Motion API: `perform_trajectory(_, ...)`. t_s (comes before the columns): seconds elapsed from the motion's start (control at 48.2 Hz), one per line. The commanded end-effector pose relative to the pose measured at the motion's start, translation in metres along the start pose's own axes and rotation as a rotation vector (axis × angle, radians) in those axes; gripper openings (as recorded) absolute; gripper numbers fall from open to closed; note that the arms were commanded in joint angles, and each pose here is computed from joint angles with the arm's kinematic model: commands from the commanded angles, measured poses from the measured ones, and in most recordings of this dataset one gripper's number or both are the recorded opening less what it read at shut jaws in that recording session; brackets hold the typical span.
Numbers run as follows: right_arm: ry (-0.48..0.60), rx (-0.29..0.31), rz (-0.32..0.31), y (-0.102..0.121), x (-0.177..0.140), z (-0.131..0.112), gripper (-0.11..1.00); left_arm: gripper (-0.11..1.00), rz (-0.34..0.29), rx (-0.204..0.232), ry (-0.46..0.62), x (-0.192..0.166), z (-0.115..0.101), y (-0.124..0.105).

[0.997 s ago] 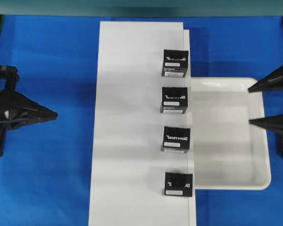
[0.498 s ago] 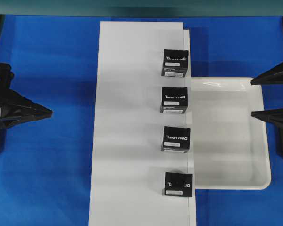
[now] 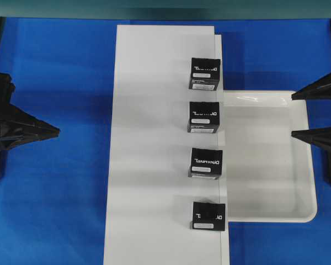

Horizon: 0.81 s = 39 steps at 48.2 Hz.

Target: Place the box from the white plastic tray onto the white base.

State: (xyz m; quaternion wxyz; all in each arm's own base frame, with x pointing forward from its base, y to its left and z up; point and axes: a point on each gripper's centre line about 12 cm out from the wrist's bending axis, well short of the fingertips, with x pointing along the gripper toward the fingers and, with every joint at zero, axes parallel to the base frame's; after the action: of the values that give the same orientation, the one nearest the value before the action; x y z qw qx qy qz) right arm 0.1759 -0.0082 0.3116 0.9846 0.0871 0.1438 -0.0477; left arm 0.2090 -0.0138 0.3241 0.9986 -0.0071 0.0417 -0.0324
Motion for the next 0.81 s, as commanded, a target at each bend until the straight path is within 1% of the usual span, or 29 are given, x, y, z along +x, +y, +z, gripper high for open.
perform_trajectory(0.0,-0.014,0.003,-0.011,-0.0021,0.0004,0.0027,0.96,-0.07,-0.002,0.003,-0.02,0.0008,0.0066,-0.0004)
perform_trajectory(0.291,-0.033,0.006,-0.014,-0.0038,0.0017,0.0017,0.96,-0.07,-0.002,0.002,-0.02,0.0012,0.0065,-0.0004)
perform_trajectory(0.789,-0.027,0.005,-0.015,-0.0043,0.0027,-0.0016,0.96,-0.07,-0.002,0.002,-0.018,0.0015,0.0062,-0.0004)
